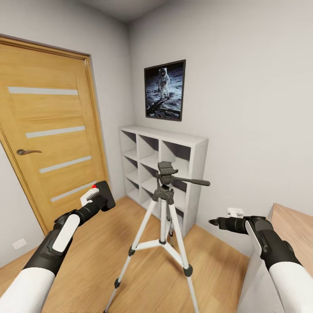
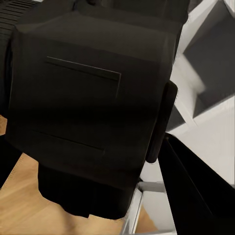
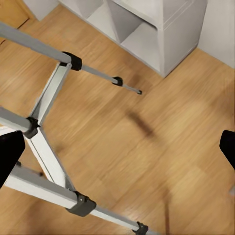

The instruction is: Attach the digital camera to the camera tripod in the bedroom.

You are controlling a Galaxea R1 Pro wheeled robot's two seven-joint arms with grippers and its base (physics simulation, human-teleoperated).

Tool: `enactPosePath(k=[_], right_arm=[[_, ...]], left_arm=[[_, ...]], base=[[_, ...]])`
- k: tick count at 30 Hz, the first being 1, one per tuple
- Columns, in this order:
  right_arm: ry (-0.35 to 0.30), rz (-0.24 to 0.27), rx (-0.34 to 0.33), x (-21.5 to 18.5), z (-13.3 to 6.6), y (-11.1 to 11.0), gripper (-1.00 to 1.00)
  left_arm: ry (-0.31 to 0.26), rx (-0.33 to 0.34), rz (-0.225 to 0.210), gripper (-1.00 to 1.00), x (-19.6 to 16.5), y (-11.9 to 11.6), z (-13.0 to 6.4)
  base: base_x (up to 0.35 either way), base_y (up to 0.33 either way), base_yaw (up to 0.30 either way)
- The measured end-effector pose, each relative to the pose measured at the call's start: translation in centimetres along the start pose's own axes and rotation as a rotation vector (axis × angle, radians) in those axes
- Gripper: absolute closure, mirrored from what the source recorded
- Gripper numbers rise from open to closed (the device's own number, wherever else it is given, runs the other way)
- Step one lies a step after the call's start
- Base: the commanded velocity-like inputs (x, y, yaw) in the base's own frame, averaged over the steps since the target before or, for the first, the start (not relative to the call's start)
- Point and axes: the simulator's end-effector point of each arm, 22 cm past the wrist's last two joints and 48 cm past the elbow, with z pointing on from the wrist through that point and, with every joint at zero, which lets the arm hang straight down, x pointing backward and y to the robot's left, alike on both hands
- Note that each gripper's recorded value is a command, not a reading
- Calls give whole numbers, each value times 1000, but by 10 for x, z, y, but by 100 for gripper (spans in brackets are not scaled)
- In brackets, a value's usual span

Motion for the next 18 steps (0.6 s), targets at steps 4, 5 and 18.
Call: enactPosePath(k=[4, 5, 18], right_arm=[[-3, -2, 17, -1, 0, -3, -100], [-4, -2, 18, -1, 0, -3, -100], [-7, -5, 19, -3, -2, -2, -100]], left_arm=[[-2, 2, -1, 100, -1, -1, 0], [-3, 3, -1, 100, -1, -2, -1], [3, 9, -5, 100, 4, -7, 0]], base=[[3, -2, 254], [1, 0, 264], [0, -6, 125]])
